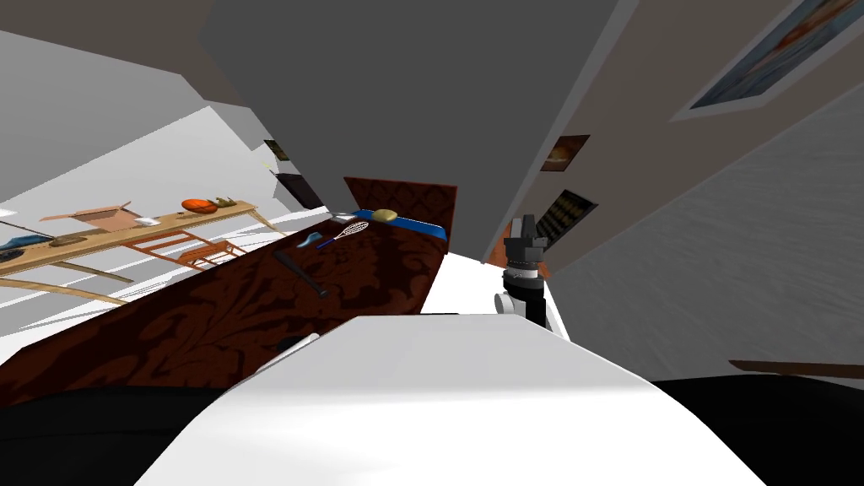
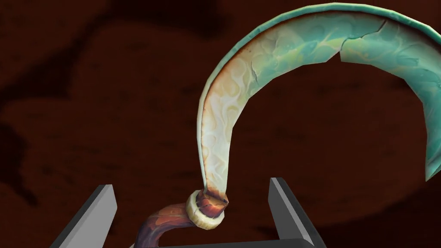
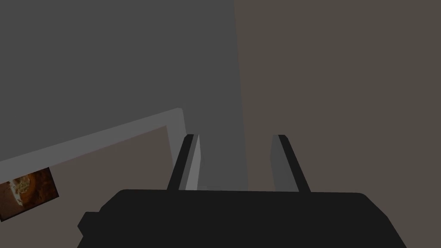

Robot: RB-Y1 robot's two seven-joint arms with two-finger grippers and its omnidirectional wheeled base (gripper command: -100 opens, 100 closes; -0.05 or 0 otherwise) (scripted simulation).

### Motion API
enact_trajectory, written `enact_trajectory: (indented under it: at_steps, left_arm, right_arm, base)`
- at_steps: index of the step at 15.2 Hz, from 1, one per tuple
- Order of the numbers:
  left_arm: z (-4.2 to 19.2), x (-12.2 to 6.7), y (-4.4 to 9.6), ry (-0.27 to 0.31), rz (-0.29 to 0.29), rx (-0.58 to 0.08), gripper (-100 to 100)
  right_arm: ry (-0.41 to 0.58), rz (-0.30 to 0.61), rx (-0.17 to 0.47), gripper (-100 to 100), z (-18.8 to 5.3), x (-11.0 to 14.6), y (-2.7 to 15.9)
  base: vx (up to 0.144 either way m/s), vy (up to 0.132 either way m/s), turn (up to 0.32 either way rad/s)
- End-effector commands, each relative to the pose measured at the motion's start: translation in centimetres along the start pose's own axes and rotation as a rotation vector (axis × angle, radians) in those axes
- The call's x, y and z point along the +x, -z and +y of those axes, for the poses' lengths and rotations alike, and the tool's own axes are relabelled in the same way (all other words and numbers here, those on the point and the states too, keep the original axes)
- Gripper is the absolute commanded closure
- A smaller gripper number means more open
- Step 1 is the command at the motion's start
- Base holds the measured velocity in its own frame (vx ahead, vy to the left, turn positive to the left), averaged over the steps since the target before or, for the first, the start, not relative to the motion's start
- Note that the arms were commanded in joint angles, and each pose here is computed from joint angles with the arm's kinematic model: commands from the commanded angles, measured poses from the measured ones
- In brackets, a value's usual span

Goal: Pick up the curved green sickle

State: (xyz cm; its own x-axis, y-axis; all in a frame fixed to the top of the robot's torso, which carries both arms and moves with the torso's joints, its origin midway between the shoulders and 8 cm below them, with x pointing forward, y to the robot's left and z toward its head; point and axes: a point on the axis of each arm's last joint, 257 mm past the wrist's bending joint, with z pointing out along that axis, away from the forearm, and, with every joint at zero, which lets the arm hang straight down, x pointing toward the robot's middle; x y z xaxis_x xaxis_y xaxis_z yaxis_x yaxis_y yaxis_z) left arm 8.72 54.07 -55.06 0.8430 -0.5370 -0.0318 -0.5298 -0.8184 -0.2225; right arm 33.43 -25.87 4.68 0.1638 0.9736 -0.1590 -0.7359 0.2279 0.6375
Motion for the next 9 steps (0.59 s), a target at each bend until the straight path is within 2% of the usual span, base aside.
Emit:
enact_trajectory:
  at_steps: [1, 3, 4, 5, 9]
  left_arm:
    - [1.2, -0.7, -0.3, 0.027, -0.013, -0.051, -100]
    - [2.1, -1.3, -0.4, 0.046, -0.021, -0.085, -100]
    - [1.5, -0.9, -0.4, 0.034, -0.016, -0.062, -100]
    - [2.2, -0.6, -1.1, 0.034, -0.014, -0.068, -100]
    - [3.1, 0.1, -2.1, 0.029, -0.01, -0.066, -100]
  right_arm:
    - [0.0, 0.0, 0.0, 0, 0.0, 0.0, 0.0]
    - [0.0, 0.0, 0.0, 0, 0.0, 0.0, 0.0]
    - [0.0, 0.0, 0.0, 0, 0.0, 0.0, 0.0]
    - [0.0, 0.0, 0.0, 0, 0.0, 0.0, 0.0]
    - [0.0, 0.0, 0.0, 0, 0.0, 0.0, 0.0]
  base:
    - [0.076, -0.011, -0.002]
    - [0.066, -0.015, -0.003]
    - [0.04, -0.008, 0.0]
    - [0.016, 0.015, 0.025]
    - [0.0, 0.052, 0.029]
